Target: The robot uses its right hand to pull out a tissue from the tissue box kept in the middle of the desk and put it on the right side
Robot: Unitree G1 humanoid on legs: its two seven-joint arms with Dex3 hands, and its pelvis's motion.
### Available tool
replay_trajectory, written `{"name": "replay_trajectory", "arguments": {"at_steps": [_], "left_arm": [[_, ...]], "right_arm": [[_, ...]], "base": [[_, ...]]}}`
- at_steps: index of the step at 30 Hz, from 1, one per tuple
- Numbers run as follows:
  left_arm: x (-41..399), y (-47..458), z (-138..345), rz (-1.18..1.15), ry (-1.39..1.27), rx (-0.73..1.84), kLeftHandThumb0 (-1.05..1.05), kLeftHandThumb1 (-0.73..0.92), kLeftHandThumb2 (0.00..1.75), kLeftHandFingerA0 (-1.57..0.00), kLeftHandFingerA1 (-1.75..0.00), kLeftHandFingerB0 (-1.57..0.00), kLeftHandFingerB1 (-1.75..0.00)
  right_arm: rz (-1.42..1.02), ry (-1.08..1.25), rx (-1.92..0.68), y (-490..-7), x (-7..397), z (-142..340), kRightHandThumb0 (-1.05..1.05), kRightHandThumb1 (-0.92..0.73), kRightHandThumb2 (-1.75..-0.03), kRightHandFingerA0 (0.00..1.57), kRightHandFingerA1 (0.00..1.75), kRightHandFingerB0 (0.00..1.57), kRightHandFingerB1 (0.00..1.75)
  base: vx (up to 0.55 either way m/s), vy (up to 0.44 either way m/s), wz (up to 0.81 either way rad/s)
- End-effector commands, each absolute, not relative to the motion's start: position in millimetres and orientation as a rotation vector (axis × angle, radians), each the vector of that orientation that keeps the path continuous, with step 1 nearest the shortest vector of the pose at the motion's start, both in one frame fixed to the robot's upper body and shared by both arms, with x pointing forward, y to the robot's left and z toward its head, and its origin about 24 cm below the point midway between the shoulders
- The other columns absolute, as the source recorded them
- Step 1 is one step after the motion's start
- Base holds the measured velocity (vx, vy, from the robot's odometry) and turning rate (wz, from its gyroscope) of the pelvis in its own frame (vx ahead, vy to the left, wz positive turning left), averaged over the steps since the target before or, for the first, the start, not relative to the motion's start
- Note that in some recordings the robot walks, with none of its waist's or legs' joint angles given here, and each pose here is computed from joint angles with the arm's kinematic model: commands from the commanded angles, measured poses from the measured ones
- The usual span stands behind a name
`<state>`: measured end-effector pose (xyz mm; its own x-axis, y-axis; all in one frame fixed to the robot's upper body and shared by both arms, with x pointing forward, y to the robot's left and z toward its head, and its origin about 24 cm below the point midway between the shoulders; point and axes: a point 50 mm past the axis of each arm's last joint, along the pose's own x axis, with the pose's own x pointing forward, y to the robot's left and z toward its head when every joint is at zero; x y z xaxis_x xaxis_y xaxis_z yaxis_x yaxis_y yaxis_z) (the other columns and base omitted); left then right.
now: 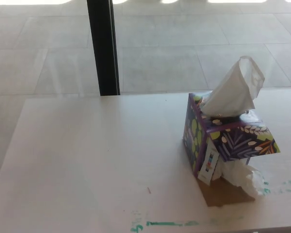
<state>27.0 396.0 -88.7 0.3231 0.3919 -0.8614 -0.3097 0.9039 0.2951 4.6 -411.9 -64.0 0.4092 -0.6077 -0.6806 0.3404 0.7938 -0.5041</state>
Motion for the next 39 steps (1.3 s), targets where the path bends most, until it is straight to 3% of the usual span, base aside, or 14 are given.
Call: {"name": "replay_trajectory", "arguments": {"at_steps": [1, 4, 7, 10, 14, 15, 16, 23, 25, 26, 27, 34, 35, 39], "left_arm": [[23, 402, -84, 0.447, 1.149, 0.058, -0.82, 0.92, 0.71, -0.55, -0.47, -0.45, -0.43], [22, 400, -85, 0.447, 1.139, 0.028, -0.81, 0.92, 0.71, -0.53, -0.48, -0.44, -0.43], [20, 399, -86, 0.449, 1.146, 0.035, -0.81, 0.92, 0.71, -0.55, -0.48, -0.43, -0.43], [17, 399, -86, 0.44, 1.151, 0.043, -0.82, 0.92, 0.73, -0.55, -0.48, -0.41, -0.42], [15, 399, -86, 0.447, 1.158, 0.044, -0.88, 0.82, 0.84, -0.52, -0.52, -0.39, -0.45], [15, 399, -86, 0.446, 1.158, 0.044, -0.88, 0.78, 0.87, -0.54, -0.54, -0.4, -0.48], [15, 399, -86, 0.45, 1.158, 0.041, -0.88, 0.78, 0.86, -0.55, -0.53, -0.41, -0.48], [12, 398, -87, 0.464, 1.152, 0.006, -0.8, 0.92, 0.71, -0.53, -0.49, -0.42, -0.43], [12, 398, -87, 0.456, 1.158, 0.019, -0.81, 0.92, 0.71, -0.54, -0.48, -0.44, -0.44], [12, 398, -87, 0.457, 1.161, 0.023, -0.81, 0.92, 0.71, -0.54, -0.47, -0.45, -0.43], [13, 398, -87, 0.457, 1.161, 0.021, -0.81, 0.92, 0.71, -0.53, -0.47, -0.43, -0.43], [13, 399, -86, 0.456, 1.158, 0.022, -0.81, 0.92, 0.71, -0.53, -0.47, -0.43, -0.43], [13, 399, -86, 0.445, 1.161, 0.024, -0.81, 0.92, 0.72, -0.52, -0.47, -0.42, -0.42], [15, 399, -87, 0.464, 1.154, 0.003, -0.81, 0.92, 0.7, -0.55, -0.48, -0.42, -0.43]], "right_arm": [[-0.684, 0.851, -0.257, -437, 6, -38, -0.71, -0.54, -0.57, 0.79, 0.74, 0.36, 0.54], [-0.732, 0.751, -0.462, -462, 29, -4, -0.76, -0.58, -0.58, 0.83, 1.06, 0.38, 0.59], [-0.775, 0.653, -0.509, -480, 56, 30, -0.78, -0.64, -0.6, 0.55, 0.96, 0.32, 0.6], [-0.834, 0.458, -0.529, -499, 94, 83, -0.8, -0.63, -0.61, 0.98, 1.31, 0.3, 0.63], [-0.828, 0.295, -0.587, -496, 126, 125, -0.85, -0.64, -0.6, 0.93, 1.16, 0.34, 0.64], [-0.789, 0.149, -0.654, -484, 152, 160, -0.77, -0.47, -0.98, 0.83, 0.93, 0.28, 0.62], [-0.778, 0.126, -0.663, -481, 156, 166, -0.88, -0.68, -0.61, 0.73, 0.88, 0.33, 0.62], [-0.54, -0.108, -0.721, -423, 218, 227, -0.78, -0.64, -0.59, 0.63, 0.76, 0.34, 0.51], [-0.446, -0.17, -0.872, -383, 247, 248, -0.67, -0.52, -0.89, 0.54, 0.62, 0.22, 0.44], [-0.413, -0.167, -0.902, -374, 252, 252, -0.64, -0.66, -0.61, 0.58, 0.46, 0.26, 0.29], [-0.386, -0.176, -0.91, -366, 257, 255, -0.65, -0.54, -0.83, 0.51, 0.56, 0.21, 0.42], [-0.165, -0.225, -0.893, -312, 298, 262, -0.66, -0.51, -0.84, 0.49, 0.56, 0.24, 0.44], [-0.11, -0.238, -0.939, -300, 306, 265, -0.64, -0.64, -0.6, 0.53, 0.45, 0.3, 0.31], [-0.009, -0.244, -1.009, -274, 325, 269, -0.66, -0.65, -0.6, 0.5, 0.46, 0.29, 0.31]], "base": [[0.0, 0.0, 0.0], [0.0, 0.0, 0.0], [0.0, 0.0, 0.0], [0.0, 0.0, 0.0], [0.0, 0.0, 0.0], [0.0, 0.0, 0.0], [0.01, 0.001, 0.07], [0.0, 0.0, 0.01], [0.0, 0.0, 0.0], [0.0, 0.0, 0.0], [0.0, 0.0, 0.0], [0.0, 0.0, 0.0], [0.0, 0.0, 0.0], [0.0, 0.0, 0.0]]}}
